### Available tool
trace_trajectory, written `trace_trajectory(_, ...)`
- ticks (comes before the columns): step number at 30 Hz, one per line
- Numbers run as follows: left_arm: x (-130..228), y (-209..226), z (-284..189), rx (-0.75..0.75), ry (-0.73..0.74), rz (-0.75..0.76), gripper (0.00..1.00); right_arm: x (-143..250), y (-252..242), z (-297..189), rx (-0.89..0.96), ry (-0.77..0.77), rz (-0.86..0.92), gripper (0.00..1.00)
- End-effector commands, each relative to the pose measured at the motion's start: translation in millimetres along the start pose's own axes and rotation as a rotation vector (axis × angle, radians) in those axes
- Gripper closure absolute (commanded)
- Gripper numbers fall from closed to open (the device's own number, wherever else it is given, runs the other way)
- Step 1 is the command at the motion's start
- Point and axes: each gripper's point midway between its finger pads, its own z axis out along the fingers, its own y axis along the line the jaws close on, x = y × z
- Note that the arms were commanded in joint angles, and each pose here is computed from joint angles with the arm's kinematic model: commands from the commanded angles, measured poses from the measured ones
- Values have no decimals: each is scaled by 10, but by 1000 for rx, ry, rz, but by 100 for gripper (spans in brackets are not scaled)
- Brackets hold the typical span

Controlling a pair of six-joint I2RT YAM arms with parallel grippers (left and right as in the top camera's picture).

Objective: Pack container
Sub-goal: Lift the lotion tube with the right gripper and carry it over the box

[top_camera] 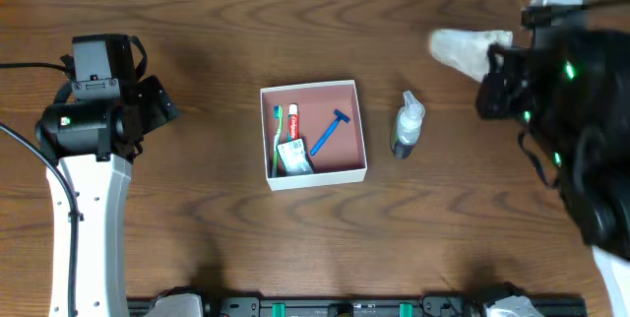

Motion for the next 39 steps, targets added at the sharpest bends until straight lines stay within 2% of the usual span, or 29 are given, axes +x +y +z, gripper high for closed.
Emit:
trace_trajectory(1, -12, 28, 2, -11, -1, 6, 2, 5, 378, 43, -107, 0, -30, 99)
trace_trajectory(5, -12, 28, 2, -11, -1, 6, 2, 81, 761, 283, -189, 34, -73, 99)
trace_trajectory(9, -12, 28, 2, -11, -1, 6, 2, 317, 1049, 792, -209, 127, -112, 99)
trace_trajectory(17, -12, 28, 2, -11, -1, 6, 2, 941, 1224, 1560, -168, 328, -131, 98)
trace_trajectory(30, -12, 28, 2, -11, -1, 6, 2, 1445, 1175, 1926, -99, 482, -110, 98)
trace_trajectory(39, -12, 28, 2, -11, -1, 6, 2, 1442, 1067, 1994, -35, 466, -148, 97)
